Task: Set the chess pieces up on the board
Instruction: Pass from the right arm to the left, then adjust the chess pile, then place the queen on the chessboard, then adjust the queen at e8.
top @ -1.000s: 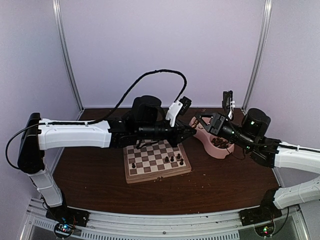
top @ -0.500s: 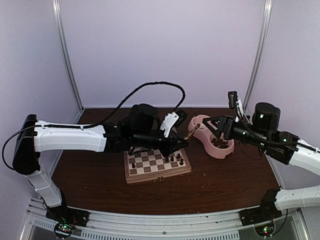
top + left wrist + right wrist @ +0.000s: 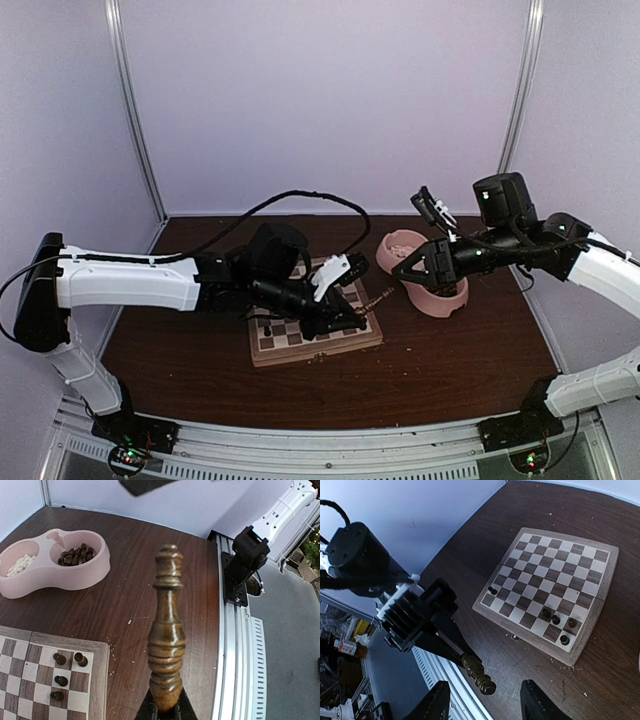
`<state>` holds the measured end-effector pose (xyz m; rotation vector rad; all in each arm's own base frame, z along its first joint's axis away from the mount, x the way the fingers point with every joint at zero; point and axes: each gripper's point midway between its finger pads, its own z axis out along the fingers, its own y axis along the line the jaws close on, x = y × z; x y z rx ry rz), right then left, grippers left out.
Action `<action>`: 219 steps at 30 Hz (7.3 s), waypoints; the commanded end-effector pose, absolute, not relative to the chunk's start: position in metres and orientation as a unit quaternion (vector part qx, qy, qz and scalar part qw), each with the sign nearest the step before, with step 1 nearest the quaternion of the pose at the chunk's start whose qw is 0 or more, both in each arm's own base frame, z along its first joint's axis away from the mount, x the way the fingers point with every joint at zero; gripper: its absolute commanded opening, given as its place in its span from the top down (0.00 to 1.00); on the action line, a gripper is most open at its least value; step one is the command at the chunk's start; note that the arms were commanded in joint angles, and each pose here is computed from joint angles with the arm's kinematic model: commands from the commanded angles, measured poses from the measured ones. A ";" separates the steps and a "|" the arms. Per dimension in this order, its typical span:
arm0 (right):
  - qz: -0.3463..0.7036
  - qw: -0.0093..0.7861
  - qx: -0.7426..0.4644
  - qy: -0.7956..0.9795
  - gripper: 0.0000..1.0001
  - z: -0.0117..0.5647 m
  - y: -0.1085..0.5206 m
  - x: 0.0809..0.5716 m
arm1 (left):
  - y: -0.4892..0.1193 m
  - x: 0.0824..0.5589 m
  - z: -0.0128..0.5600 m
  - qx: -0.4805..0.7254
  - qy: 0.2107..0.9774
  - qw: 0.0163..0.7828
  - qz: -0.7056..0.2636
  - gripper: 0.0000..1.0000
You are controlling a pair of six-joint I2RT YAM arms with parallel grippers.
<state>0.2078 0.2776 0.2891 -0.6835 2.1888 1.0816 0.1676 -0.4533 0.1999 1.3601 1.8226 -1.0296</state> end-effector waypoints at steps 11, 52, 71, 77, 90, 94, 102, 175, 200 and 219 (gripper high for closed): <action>0.437 0.217 -0.286 0.825 0.60 0.264 0.290 0.190 | -0.452 0.159 0.217 0.528 0.663 0.332 -0.413 1.00; 0.417 0.248 -0.282 0.828 1.00 0.249 0.287 0.201 | -0.447 0.186 0.212 0.494 0.699 0.371 -0.359 0.99; 0.245 0.322 -0.349 0.845 1.00 0.236 0.310 0.226 | -0.279 0.267 0.199 0.215 0.870 0.405 -0.183 1.00; 0.217 0.314 -0.415 0.826 1.00 0.221 0.359 0.224 | -0.244 0.267 0.198 0.179 0.881 0.405 -0.170 1.00; 0.112 0.254 -0.508 0.815 1.00 0.145 0.420 0.241 | -0.203 0.255 0.186 0.148 0.900 0.387 -0.136 1.00; 0.089 0.241 -0.514 0.819 0.99 0.125 0.426 0.244 | -0.198 0.253 0.187 0.150 0.900 0.389 -0.127 1.00; 0.051 0.233 -0.518 0.821 0.97 0.103 0.429 0.251 | -0.200 0.253 0.187 0.161 0.897 0.389 -0.130 1.00; 0.106 0.216 -0.496 0.834 0.64 0.084 0.445 0.255 | -0.229 0.252 0.186 0.204 0.890 0.368 -0.174 1.00; 0.033 0.237 -0.491 0.838 0.54 0.074 0.437 0.279 | -0.230 0.256 0.186 0.205 0.890 0.371 -0.167 1.00; 0.163 0.271 -0.500 0.807 0.45 0.149 0.459 0.253 | -0.239 0.247 0.197 0.217 0.880 0.368 -0.206 1.00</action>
